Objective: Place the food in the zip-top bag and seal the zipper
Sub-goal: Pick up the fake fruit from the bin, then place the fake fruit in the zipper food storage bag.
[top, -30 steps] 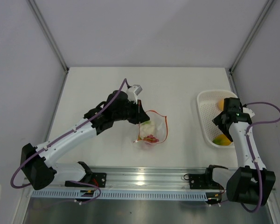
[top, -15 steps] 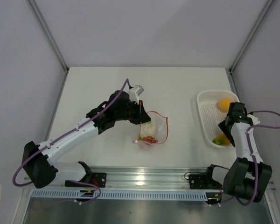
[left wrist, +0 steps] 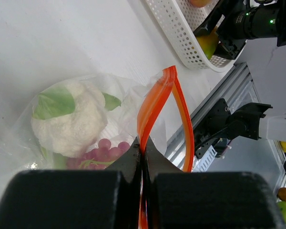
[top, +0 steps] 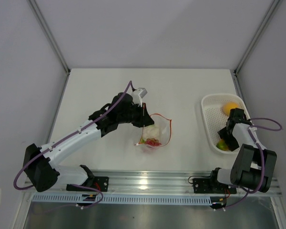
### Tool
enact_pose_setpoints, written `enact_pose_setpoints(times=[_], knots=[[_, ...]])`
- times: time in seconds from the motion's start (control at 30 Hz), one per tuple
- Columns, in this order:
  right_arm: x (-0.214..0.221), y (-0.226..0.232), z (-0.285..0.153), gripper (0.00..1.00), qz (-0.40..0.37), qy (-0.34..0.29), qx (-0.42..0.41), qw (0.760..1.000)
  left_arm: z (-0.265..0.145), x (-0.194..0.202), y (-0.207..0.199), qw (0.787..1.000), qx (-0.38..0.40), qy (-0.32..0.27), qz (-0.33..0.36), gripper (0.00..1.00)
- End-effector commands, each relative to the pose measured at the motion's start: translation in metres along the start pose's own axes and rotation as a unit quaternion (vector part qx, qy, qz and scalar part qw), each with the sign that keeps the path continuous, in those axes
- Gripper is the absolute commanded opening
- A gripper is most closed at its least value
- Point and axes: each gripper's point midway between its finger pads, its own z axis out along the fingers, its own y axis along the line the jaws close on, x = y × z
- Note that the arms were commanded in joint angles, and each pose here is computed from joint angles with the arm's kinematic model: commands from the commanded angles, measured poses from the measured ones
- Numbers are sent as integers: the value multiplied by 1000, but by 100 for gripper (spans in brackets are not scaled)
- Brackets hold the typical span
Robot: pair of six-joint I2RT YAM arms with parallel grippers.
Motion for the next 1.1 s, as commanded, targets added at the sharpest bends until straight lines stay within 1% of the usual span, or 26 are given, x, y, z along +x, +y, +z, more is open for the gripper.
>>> enact_pose_setpoints(times=[0.0,0.07,0.1,0.17,0.2,0.27,0.3,0.37,0.4,0.47,0.5,0.53,0.57,0.6,0.63,0.7,0.73,0.77,0.83,0.9,0.93,1.0,1.03,1.07], knots=[[-3,4,5,72,14,-10,-10,1000,-2,-10,-6,1000,10,-12,6,1],[-2,4,7,66,7,-9,-9,1000,-2,-10,-5,1000,8,-12,5,1],[-2,6,6,59,6,-8,-14,1000,-2,-9,-5,1000,8,-12,5,1],[-3,9,4,49,2,-7,-22,1000,-2,-9,-5,1000,9,-10,4,1],[-2,11,2,40,-3,-3,-31,1000,-2,-9,-5,1000,9,-11,4,0],[-3,15,-3,30,-9,-4,-44,999,0,-8,-4,1000,8,-9,3,1],[-6,17,-10,24,-7,-9,-56,998,0,-7,-3,1000,8,-8,2,1],[-10,23,-21,19,-20,-20,-81,996,-1,-6,-3,1000,7,-8,2,1],[-13,27,-33,14,-22,-30,-106,994,-1,-7,-2,1000,5,-10,2,1],[-15,34,-50,11,-35,-42,-143,988,-1,-5,-1,1000,4,-9,0,1],[-12,43,-61,9,-43,-39,-177,982,-2,-5,-2,1000,5,-11,1,1],[-17,49,-79,7,-45,-55,-213,975,-2,-4,0,1000,3,-10,0,0],[-14,54,-90,7,-61,-59,-240,967,-2,-4,0,1000,3,-10,0,1],[-6,65,-107,6,-76,-47,-287,954,-2,-4,0,1000,2,-10,-1,1],[-9,71,-128,5,-83,-61,-325,940,-2,-5,-1,1000,2,-11,0,1],[6,83,-157,3,-112,-47,-383,916,-2,-5,-1,1000,3,-10,-1,1],[7,88,-176,3,-120,-54,-409,903,-2,-4,0,1000,1,-9,-1,0],[23,96,-194,3,-146,-42,-442,884,-1,-5,0,1000,1,-9,-1,1],[37,103,-216,3,-170,-37,-472,864,0,-3,1,1000,0,-7,-3,1],[49,111,-247,4,-189,-35,-513,836,0,-4,1,1000,-1,-8,-5,0],[66,114,-264,5,-214,-26,-537,815,1,-3,2,1000,-1,-7,-6,1],[74,118,-290,5,-220,-33,-570,791,2,0,3,1000,-1,-3,-9,1],[92,118,-306,5,-240,-22,-593,768,2,1,2,1000,1,-3,-10,1],[97,121,-317,5,-240,-26,-610,755,1,1,2,1000,1,-3,-12,0]])
